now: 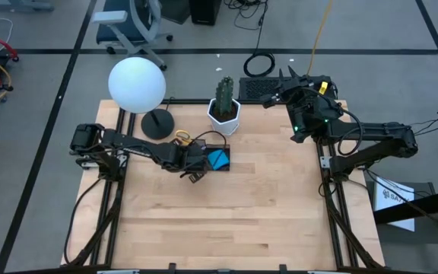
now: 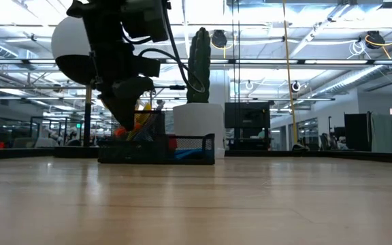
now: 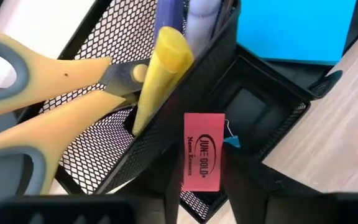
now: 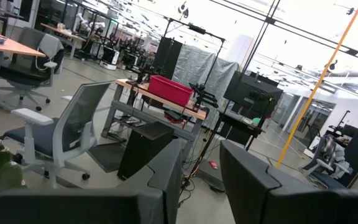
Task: Pick and place office supplies into organizer
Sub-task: Put the eraser into the desk organizer, then return to Home Position
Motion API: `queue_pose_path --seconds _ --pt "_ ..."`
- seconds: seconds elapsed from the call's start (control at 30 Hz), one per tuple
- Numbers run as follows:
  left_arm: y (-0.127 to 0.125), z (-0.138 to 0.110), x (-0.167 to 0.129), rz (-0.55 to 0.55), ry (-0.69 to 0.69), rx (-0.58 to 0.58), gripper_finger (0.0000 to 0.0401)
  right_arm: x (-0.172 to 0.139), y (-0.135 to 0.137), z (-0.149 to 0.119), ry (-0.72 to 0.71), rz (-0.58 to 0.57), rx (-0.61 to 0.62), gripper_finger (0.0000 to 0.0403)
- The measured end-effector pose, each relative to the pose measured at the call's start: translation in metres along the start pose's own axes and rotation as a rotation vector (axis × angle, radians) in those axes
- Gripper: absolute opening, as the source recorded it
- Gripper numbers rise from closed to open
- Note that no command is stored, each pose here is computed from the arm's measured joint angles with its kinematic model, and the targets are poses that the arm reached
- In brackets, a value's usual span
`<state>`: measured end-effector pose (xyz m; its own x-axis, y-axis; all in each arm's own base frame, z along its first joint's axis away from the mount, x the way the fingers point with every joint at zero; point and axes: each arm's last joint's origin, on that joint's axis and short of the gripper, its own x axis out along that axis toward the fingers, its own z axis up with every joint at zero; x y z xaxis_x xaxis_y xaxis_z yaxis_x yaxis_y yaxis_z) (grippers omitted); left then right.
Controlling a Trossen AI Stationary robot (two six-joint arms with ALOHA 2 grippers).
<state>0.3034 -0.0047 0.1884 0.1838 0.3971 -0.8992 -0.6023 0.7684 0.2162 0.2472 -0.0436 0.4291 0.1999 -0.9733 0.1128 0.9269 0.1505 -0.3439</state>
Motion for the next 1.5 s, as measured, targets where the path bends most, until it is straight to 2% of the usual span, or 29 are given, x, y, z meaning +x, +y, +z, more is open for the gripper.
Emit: queue_pose_path --seconds 0.3,0.5,0.77,0.93,1.03,1.27,1.43,1.5 --pt "0.000 0.000 0.000 -0.003 -0.001 -0.031 0.0172 0.000 0.000 0.000 0.000 0.001 0.000 0.0100" --pt "-0.002 -0.001 -0.001 -0.005 -0.004 -0.047 0.0170 0.000 0.000 0.000 0.000 0.001 0.000 0.0100" --pt "-0.017 -0.009 -0.011 0.009 -0.090 0.026 0.0168 0.000 0.000 0.000 0.000 0.000 0.000 0.0100" --pt "-0.026 -0.012 -0.034 -0.056 -0.206 0.113 0.0168 0.000 0.000 0.000 0.000 0.000 0.000 0.0100" --pt "-0.024 -0.012 -0.058 -0.120 -0.298 0.136 0.0168 0.000 0.000 0.000 0.000 0.001 0.000 0.0100" --pt "-0.008 -0.017 -0.117 -0.261 -0.525 0.190 0.0170 0.000 0.000 0.000 0.000 0.000 0.000 0.0100" --pt "0.004 -0.022 -0.141 -0.318 -0.612 0.207 0.0170 0.000 0.000 0.000 -0.001 0.000 0.003 0.0100" --pt "0.007 -0.023 -0.148 -0.338 -0.637 0.198 0.0170 0.000 0.000 0.000 0.000 0.000 0.040 0.0100"
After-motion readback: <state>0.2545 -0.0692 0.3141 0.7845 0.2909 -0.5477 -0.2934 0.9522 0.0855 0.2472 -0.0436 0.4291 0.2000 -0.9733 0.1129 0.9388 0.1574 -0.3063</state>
